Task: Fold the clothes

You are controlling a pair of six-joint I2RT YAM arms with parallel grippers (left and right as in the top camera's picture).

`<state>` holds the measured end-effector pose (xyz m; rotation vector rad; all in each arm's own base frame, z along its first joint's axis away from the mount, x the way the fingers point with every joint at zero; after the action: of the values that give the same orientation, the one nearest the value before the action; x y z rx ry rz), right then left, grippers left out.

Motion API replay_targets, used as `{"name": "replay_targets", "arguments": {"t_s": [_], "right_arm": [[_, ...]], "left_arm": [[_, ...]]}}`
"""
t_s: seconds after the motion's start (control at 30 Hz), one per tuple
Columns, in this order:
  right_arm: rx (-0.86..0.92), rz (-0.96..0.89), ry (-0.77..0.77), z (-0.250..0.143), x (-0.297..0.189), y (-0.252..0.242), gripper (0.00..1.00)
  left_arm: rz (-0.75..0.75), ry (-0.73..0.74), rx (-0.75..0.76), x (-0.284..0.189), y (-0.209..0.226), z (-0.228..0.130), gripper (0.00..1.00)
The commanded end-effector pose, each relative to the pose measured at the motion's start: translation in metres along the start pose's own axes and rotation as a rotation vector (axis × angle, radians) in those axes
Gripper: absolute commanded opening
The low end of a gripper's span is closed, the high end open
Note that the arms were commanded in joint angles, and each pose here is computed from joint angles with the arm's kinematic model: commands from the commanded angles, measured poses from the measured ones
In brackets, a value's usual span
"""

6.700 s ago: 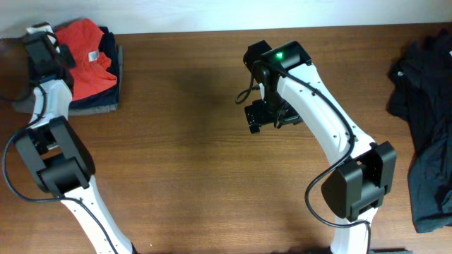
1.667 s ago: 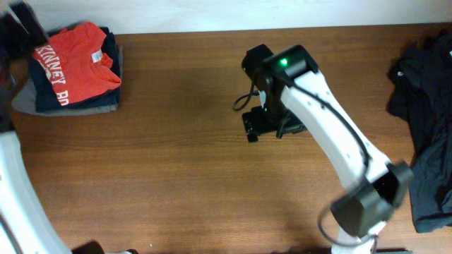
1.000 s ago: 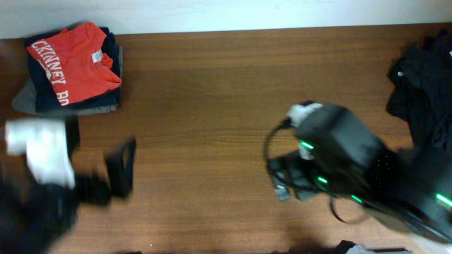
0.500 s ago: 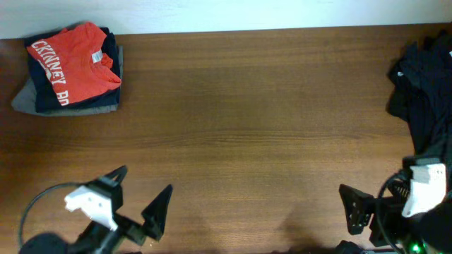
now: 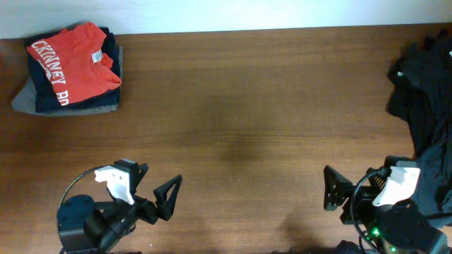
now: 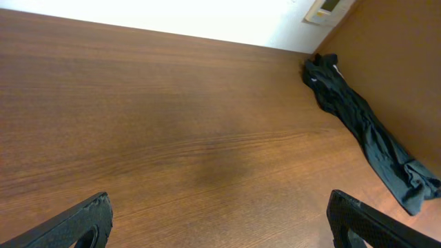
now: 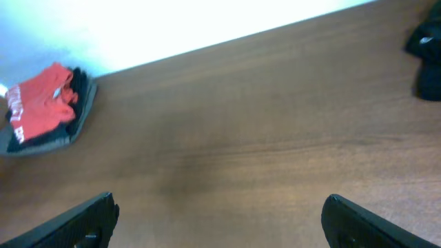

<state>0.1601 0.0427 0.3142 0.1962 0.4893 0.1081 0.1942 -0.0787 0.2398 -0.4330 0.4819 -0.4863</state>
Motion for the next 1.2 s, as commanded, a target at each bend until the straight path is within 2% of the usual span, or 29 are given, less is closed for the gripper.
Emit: {"name": "replay_targets", "arguments": {"t_s": [0.0, 1.17], "right_arm": [[0.007, -0.08, -0.051, 0.0076, 0.0007, -0.012, 0.99], [-0.006, -0.091, -0.027, 0.0021, 0.0007, -0.0152, 0.99]], "left_arm": [[0.04, -0.017, -0.004, 0.0004, 0.0071, 0.0011, 0.99], [0.043, -0.017, -0.005, 0.0003, 0.0077, 0.001, 0.99]]}}
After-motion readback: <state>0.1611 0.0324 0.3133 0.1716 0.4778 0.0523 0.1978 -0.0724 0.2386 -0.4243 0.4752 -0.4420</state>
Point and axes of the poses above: each gripper's point midway between its finger pads, its own x axis out along the fingers, its own y axis along the line the jaws close on, z = x × y, the point moved 1 cm from there along -x, back along the fingers, and after that the axes turned 7 degrees about -x, right-handed, at the moved point
